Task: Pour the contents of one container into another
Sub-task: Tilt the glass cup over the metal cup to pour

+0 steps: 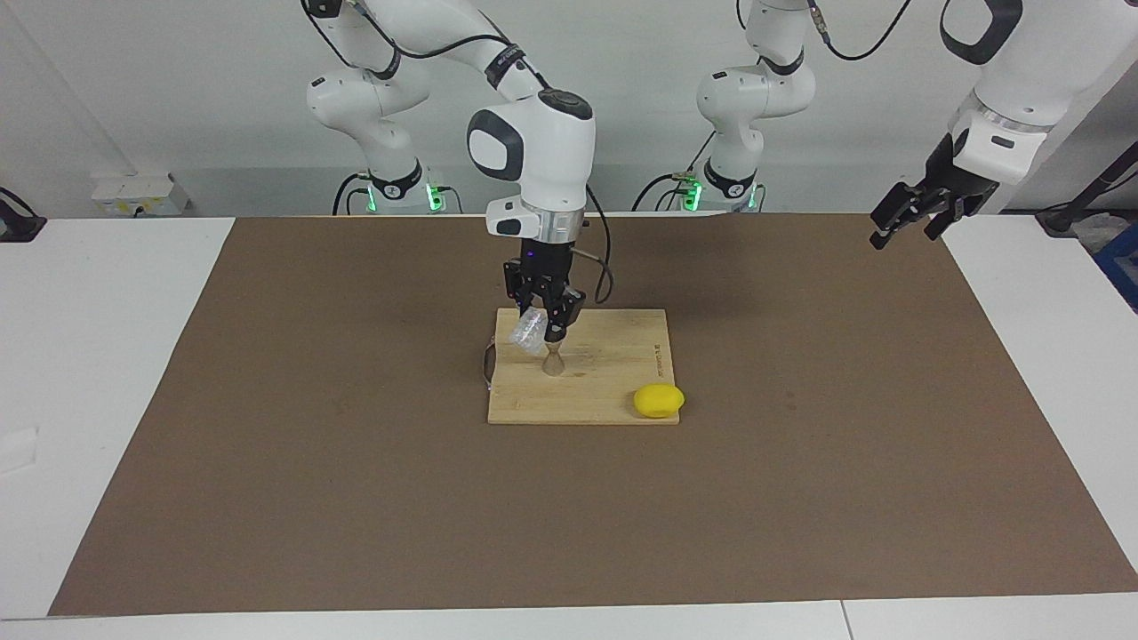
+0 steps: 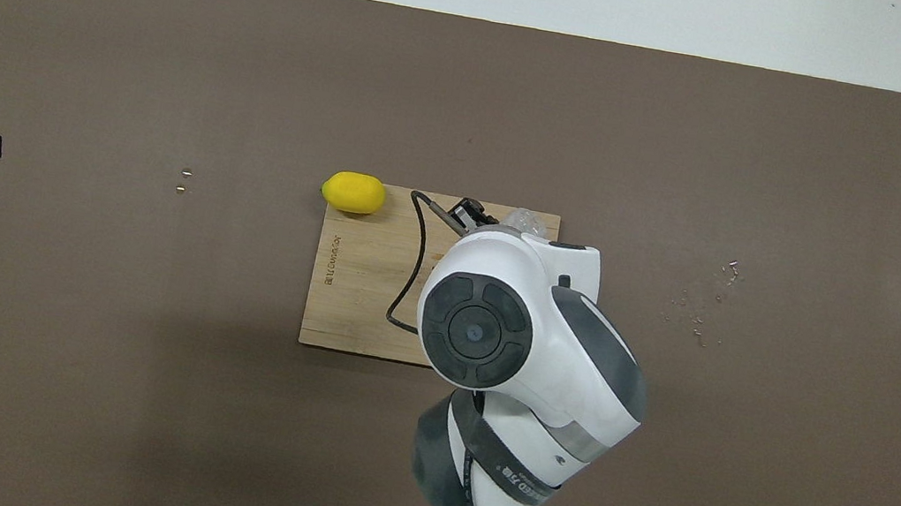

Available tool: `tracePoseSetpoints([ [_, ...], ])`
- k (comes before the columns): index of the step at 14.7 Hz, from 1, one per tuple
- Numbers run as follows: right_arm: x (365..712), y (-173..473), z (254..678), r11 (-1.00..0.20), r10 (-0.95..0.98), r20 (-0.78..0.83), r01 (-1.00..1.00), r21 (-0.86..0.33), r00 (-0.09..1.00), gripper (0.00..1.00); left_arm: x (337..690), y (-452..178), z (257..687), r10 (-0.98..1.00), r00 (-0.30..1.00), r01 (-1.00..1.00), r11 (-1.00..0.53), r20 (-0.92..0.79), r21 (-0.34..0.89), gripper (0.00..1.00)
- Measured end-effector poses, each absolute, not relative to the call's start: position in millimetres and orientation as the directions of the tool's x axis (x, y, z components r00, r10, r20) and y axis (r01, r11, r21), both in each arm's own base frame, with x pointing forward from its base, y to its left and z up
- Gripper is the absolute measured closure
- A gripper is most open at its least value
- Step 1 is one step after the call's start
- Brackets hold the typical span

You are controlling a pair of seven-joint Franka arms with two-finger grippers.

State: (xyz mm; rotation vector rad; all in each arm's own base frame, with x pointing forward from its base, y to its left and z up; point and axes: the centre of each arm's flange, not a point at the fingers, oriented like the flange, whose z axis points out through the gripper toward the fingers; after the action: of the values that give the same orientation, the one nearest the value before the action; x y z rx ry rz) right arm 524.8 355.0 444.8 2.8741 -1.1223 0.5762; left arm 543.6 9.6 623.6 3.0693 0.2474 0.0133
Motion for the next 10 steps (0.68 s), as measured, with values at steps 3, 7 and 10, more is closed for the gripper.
tracePoseSetpoints([
  [3,529,349,444,-0.732,-0.668,0.328,-0.669,-0.129,0.667,0.48,544,10,624,0.161,0.987,0.160,-0.985,0.004,0.063,0.00],
  [7,532,341,441,-0.664,-0.745,0.216,-0.733,-0.147,0.632,0.48,543,12,624,0.163,0.987,0.163,-0.984,0.004,0.065,0.00],
  [10,536,334,439,-0.606,-0.795,0.128,-0.780,-0.153,0.593,0.48,543,16,624,0.170,0.985,0.169,-0.983,0.004,0.066,0.00],
])
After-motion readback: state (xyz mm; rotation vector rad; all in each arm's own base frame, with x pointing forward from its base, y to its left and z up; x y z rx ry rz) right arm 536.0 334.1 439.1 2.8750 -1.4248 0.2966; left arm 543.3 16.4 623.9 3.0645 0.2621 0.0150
